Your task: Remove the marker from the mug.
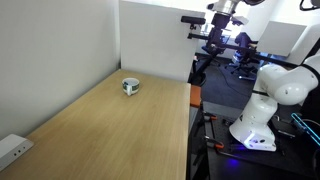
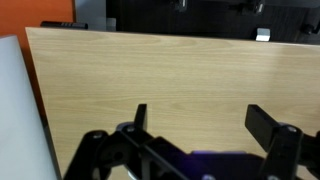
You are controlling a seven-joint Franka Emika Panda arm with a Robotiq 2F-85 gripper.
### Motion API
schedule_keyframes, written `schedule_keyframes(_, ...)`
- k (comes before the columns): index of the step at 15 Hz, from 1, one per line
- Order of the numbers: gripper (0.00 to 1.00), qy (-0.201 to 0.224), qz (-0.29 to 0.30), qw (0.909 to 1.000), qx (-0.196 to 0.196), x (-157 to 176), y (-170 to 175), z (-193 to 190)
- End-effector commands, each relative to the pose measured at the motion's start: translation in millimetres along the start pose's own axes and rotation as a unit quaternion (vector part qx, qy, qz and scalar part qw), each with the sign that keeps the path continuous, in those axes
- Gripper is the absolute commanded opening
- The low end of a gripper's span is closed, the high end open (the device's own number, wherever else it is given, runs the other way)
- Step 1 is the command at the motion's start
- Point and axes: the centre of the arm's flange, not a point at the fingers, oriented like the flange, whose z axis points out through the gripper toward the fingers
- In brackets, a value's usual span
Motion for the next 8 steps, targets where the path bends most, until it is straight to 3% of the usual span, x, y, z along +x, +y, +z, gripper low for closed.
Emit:
schedule_keyframes(1,1.00,0.014,0.020,0.9993,-0.027,19.3,8.3,14.8)
schedule_keyframes(8,1.00,0.050,0.086,0.9940,-0.046,71.6,0.7,31.8)
